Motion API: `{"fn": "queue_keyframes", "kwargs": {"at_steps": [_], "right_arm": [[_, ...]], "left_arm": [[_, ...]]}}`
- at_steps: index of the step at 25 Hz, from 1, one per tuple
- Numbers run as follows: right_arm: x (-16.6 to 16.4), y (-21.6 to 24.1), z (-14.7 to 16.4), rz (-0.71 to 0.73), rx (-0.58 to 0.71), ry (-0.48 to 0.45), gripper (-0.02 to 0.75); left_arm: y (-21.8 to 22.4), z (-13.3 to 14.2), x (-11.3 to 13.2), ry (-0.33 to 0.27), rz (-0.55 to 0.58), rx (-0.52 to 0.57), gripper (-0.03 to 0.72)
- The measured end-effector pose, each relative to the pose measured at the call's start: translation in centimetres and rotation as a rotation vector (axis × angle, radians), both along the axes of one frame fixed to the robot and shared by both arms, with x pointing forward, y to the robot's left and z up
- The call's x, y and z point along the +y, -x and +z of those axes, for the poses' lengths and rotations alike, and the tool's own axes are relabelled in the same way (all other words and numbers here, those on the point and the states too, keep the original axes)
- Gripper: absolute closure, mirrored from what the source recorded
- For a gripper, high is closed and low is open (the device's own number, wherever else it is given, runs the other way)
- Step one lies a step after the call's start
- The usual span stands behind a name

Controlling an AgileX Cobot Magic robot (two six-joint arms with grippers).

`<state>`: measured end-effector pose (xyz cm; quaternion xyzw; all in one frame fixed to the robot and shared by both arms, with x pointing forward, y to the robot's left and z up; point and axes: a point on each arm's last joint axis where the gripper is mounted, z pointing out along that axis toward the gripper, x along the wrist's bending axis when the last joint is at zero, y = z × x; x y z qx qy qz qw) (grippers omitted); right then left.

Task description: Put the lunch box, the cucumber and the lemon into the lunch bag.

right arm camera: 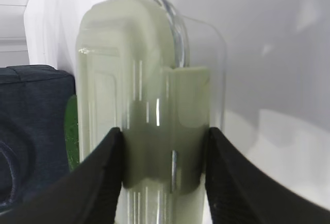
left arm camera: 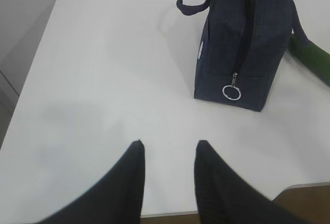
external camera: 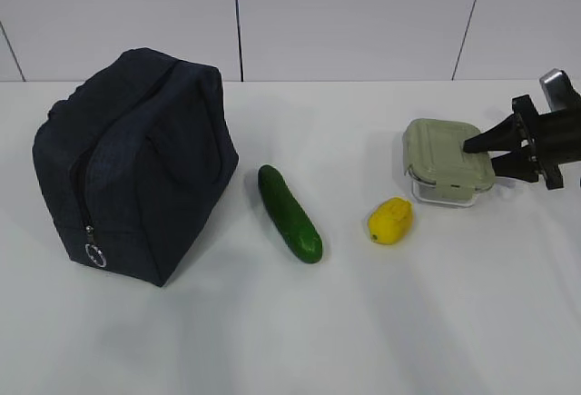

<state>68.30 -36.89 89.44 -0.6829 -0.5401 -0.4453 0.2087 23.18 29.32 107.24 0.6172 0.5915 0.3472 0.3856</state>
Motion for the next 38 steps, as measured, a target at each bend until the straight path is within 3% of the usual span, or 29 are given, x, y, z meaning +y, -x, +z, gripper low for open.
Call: {"fn": "queue_keyframes", "kwargs": {"at_steps": [5, 9, 12, 19, 23, 26, 29, 38], "right_arm": [[0.0, 0.0, 1.2, -0.005, -0.024, 0.002, 0.400], [0.0, -0.1, 1.3, -0.008, -0.028, 0.000, 0.400], [0.0, 0.0, 1.9, -0.008, -0.040, 0.004, 0.400], [0.1, 0.0, 2.9, -0.007, -0.063, 0.010, 0.400], [0.1, 0.0, 2.9, -0.007, -0.063, 0.010, 0.400], [0.1, 0.0, 3.0, -0.007, -0.063, 0.010, 0.400], [0.1, 0.0, 3.0, -0.007, -0.063, 0.010, 0.400], [0.1, 0.0, 3.0, -0.005, -0.063, 0.009, 0.400]], "left_arm": [[-2.5, 2.8, 0.2, -0.010, 0.007, 0.067, 0.449], [-5.6, 5.0, 0.3, -0.028, 0.000, 0.025, 0.448], [-8.8, 5.5, 0.0, 0.009, -0.022, 0.037, 0.448], [-16.1, 3.9, -0.5, 0.094, -0.065, 0.198, 0.439], [-19.9, 2.8, -1.2, 0.160, -0.122, 0.300, 0.345], [-22.7, 2.2, -2.0, 0.255, -0.181, 0.344, 0.293], [-25.5, 1.5, -2.5, 0.319, -0.209, 0.386, 0.281], [-31.9, -2.2, -3.0, 0.420, -0.235, 0.549, 0.276]]}}
